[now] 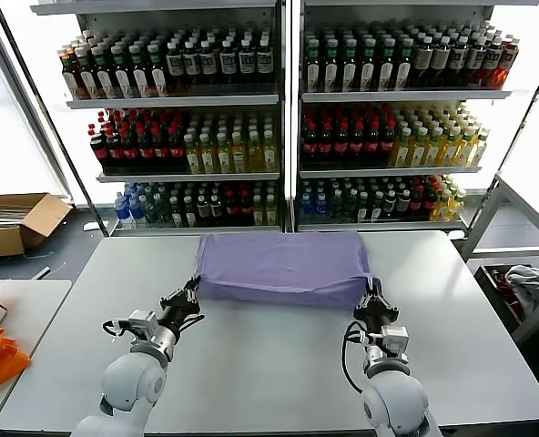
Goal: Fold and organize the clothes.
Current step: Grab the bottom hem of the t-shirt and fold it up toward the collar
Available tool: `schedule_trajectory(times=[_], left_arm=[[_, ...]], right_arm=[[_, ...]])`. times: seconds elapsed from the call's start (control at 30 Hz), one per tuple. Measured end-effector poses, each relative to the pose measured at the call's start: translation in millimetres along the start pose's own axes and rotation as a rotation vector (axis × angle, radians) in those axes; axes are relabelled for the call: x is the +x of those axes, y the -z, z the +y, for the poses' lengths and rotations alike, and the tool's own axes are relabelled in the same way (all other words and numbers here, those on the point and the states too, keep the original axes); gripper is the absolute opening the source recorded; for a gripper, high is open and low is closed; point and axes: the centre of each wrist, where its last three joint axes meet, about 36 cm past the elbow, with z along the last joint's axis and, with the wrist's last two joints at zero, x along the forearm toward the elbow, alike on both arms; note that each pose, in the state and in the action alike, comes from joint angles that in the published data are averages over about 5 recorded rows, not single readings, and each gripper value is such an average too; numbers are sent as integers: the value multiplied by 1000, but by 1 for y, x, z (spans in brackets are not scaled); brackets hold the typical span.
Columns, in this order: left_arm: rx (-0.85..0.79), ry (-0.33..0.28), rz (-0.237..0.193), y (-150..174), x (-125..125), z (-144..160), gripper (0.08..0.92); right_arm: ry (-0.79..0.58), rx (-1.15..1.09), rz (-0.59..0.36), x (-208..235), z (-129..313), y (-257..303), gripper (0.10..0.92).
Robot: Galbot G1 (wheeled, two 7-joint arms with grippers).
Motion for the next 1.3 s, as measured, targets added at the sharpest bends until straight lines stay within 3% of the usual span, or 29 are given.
schedule_trajectory(times=[0.37, 0.7, 0.87, 1.3], left_arm=[[-15, -16, 33, -5, -39, 5, 86], [-30, -19, 59, -7, -60, 10, 86], [-36, -10, 62, -5, -65, 10, 141], [-56, 36, 80, -1, -61, 19, 512]], right_arm=[[19, 51, 52, -48, 1, 0, 109], [23, 69, 107, -72, 4, 0, 127], [16, 34, 121, -81, 8, 3, 256], [-26, -71, 126, -81, 15, 16, 629]])
